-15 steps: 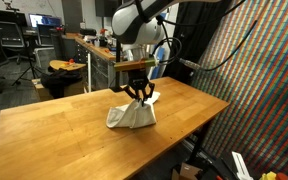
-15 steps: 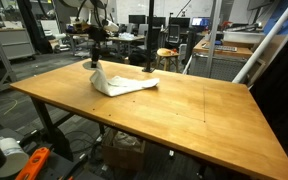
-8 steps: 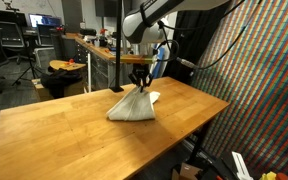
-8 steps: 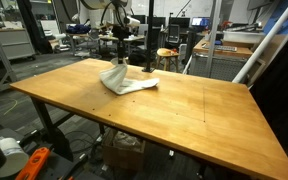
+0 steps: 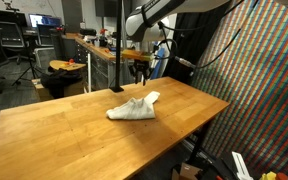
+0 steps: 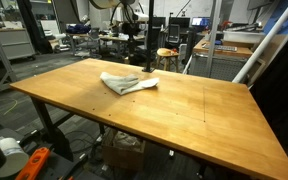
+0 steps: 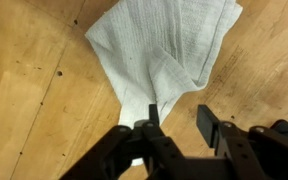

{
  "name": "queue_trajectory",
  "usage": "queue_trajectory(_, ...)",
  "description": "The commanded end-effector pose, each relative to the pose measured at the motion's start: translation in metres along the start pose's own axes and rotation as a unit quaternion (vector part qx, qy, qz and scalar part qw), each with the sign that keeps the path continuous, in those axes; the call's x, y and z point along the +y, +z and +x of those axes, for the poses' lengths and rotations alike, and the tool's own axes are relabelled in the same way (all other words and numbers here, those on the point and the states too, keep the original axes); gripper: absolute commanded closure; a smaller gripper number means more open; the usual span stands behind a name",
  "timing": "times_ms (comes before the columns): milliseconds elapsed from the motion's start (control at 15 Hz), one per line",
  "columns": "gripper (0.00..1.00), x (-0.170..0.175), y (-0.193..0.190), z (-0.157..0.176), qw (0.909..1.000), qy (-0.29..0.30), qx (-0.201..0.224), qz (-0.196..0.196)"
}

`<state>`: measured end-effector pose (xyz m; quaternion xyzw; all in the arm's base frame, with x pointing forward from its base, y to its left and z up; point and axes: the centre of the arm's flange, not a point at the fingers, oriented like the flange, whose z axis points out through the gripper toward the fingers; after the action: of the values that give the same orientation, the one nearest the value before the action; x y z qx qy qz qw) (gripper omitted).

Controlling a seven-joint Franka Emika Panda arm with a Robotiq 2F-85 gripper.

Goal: Fold the towel into a triangle twice

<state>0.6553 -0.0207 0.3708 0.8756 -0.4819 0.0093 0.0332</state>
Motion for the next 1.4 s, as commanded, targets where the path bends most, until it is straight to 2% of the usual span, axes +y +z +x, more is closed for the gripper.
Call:
queue_trajectory(0,0.21,0.014,-0.024,-0.029,0.9997,-0.005,0.023,0.011)
queue_trajectory(200,0.01,0.033,-0.049,-0.074,0.9993,-0.025,0.028,0.006)
queue_trajectory(333,0.00,0.045,-0.066,-0.107,0.9987,-0.038,0.034,0.005)
queue_trajectory(467,0.00,0.057,-0.085,-0.142,0.9976,-0.038,0.051,0.025)
queue_trajectory(533,0.00,0.025,-0.061,-0.104,0.9986,-0.045,0.028,0.008)
queue_trajectory(733,0.00,0.042,-0.081,-0.135,0.9980,-0.046,0.039,0.016)
queue_trajectory(1333,0.00,0.047,-0.076,-0.134,0.9982,-0.044,0.039,0.015)
